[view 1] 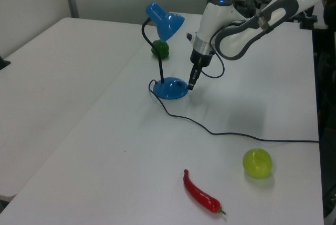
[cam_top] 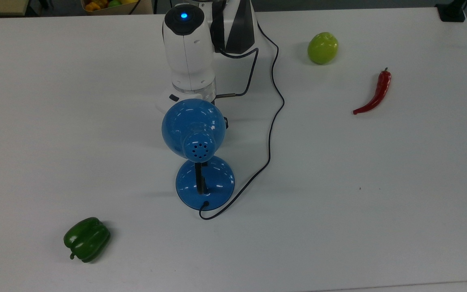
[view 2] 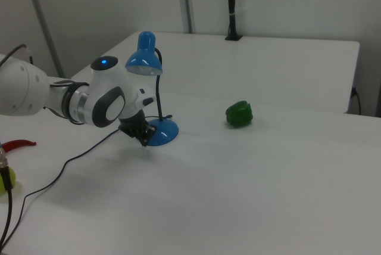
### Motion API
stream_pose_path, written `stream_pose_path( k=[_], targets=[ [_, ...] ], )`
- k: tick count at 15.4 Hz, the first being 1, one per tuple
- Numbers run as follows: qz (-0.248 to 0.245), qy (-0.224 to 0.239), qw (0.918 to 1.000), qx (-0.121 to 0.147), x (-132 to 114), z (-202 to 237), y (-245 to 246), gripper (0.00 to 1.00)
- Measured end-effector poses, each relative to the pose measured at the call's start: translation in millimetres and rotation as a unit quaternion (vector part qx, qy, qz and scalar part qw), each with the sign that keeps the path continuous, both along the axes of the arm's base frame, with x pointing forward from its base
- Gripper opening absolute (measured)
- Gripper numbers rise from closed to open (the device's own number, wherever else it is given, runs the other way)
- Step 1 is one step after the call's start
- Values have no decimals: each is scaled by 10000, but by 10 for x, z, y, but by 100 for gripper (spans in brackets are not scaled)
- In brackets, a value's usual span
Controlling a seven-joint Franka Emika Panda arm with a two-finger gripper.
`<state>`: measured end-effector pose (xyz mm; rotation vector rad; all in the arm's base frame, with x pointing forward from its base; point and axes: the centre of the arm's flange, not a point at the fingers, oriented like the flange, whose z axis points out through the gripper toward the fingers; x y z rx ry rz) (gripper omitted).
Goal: Turn off lamp
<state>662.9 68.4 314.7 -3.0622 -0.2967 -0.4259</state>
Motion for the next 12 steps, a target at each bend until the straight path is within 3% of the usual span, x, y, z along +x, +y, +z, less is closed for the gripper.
stream_pose_path(
  k=[3,7,9,10,12],
  targets=[
    [101,431,9990,-74,-105,154,-18,1],
    [297,1151,9922,-383,-341,475,-44,5],
    [303,1408,9887,-419,-455,651,-59,17],
    [299,1537,9867,-432,-531,788,-73,32],
    [248,1650,9850,-446,-629,1008,-140,52]
  ],
)
